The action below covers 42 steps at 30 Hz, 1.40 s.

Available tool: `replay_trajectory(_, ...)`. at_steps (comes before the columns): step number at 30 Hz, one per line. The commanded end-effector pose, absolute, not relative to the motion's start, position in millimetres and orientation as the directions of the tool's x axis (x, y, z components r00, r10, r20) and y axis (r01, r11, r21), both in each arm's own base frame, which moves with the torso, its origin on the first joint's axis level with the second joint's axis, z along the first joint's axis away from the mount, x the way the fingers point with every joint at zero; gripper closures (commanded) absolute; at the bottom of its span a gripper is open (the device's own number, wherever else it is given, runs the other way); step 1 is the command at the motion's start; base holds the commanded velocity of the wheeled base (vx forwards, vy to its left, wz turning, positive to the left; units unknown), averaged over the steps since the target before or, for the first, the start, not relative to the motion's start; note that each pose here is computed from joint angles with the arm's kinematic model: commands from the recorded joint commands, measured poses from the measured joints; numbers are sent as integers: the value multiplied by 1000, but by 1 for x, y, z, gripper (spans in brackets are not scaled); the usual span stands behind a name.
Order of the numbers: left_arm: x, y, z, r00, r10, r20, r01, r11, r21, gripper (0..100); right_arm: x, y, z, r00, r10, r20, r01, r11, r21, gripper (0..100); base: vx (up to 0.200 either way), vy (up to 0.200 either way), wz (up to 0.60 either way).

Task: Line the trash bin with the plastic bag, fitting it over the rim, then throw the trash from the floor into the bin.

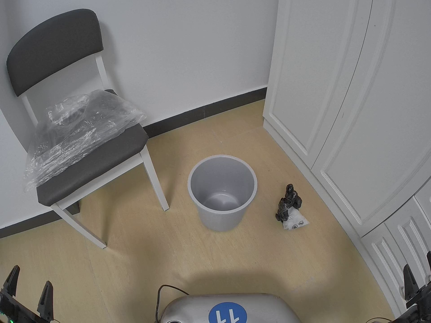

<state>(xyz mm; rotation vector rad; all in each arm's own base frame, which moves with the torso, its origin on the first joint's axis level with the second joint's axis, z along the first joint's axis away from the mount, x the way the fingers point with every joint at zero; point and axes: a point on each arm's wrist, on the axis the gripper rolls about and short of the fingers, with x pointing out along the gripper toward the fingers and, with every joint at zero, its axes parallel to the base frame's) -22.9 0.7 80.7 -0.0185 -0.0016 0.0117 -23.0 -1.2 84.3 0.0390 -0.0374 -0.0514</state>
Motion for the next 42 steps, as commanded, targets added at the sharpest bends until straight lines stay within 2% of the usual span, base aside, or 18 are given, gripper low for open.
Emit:
replay_trajectory(1,-23,1,75,1000,11,0,-11,1000,-14,0,-23,-1,80,998,-52,37,51,998,40,0,0,0,0)
replay_trajectory(30,-23,1,75,1000,8,-2,-8,1000,-5,0,-23,-1,79,998,-52,37,50,998,48,0,0,0,0)
replay_trajectory(35,-23,1,75,1000,8,-2,-8,1000,-3,0,-23,-1,80,998,-48,41,47,999,7,0,0,0,0)
replay_trajectory(38,-23,0,75,1000,-3,-2,3,1000,12,0,-23,0,81,999,2,46,1,998,-55,0,0,0,0)
replay_trajectory(42,-23,0,75,999,-32,-2,32,999,28,0,-23,1,82,998,20,57,-16,997,-70,0,0,0,0)
